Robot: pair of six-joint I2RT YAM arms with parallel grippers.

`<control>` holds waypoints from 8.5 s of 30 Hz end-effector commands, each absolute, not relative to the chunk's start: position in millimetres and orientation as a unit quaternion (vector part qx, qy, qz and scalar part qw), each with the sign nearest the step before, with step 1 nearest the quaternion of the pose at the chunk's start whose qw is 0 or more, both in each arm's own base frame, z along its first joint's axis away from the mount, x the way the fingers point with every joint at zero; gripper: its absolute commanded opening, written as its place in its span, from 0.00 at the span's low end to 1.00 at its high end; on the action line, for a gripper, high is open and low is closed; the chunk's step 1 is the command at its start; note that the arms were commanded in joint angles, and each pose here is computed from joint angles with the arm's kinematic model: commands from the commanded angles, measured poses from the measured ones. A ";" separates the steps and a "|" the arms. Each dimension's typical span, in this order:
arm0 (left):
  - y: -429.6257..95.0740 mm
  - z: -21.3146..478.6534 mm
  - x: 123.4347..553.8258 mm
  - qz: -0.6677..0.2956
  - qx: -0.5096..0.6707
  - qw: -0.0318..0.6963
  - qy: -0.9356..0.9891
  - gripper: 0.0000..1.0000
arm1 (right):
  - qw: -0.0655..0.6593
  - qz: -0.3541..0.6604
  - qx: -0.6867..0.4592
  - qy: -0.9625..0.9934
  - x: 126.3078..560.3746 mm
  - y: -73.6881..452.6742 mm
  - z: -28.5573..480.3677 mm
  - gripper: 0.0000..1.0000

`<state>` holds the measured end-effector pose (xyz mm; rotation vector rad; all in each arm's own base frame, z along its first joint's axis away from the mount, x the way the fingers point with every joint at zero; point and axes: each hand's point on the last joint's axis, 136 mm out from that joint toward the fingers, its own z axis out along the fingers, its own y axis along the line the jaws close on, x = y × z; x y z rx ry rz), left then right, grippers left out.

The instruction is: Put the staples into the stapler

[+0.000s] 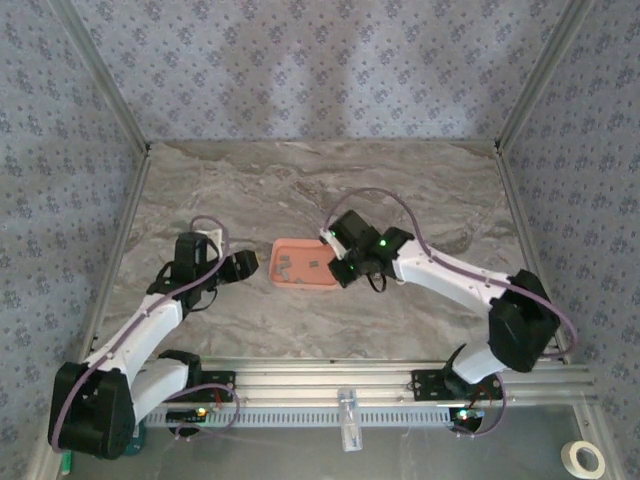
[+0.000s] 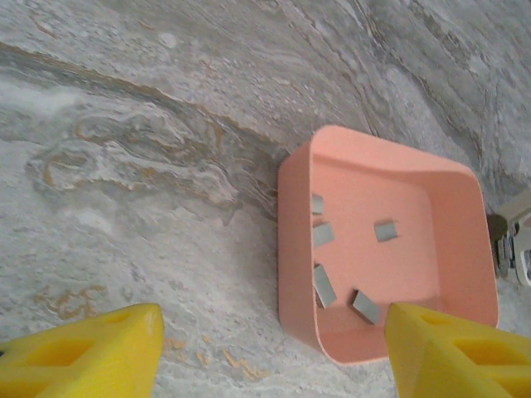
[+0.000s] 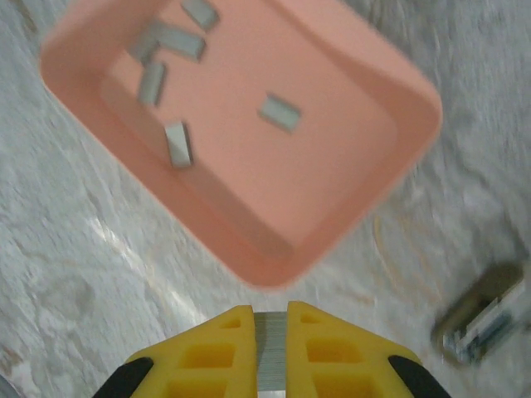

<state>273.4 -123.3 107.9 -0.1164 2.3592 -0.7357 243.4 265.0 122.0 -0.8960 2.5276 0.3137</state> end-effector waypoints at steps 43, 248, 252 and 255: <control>-139.8 115.5 260.1 -0.264 0.026 0.375 0.888 0.72 | 0.076 -0.007 -0.103 0.992 161.4 173.6 52.2 0.36; -411.7 13.2 161.3 0.002 0.776 0.055 0.628 0.40 | 0.319 0.253 0.082 0.910 258.7 74.4 162.8 0.46; -412.2 14.3 160.8 0.000 0.775 0.058 0.630 0.50 | 0.319 0.252 0.080 0.910 258.6 74.9 164.4 0.46; -414.9 24.0 162.7 -0.006 0.771 0.076 0.632 0.59 | 0.316 0.248 0.081 0.912 257.9 74.4 164.6 0.46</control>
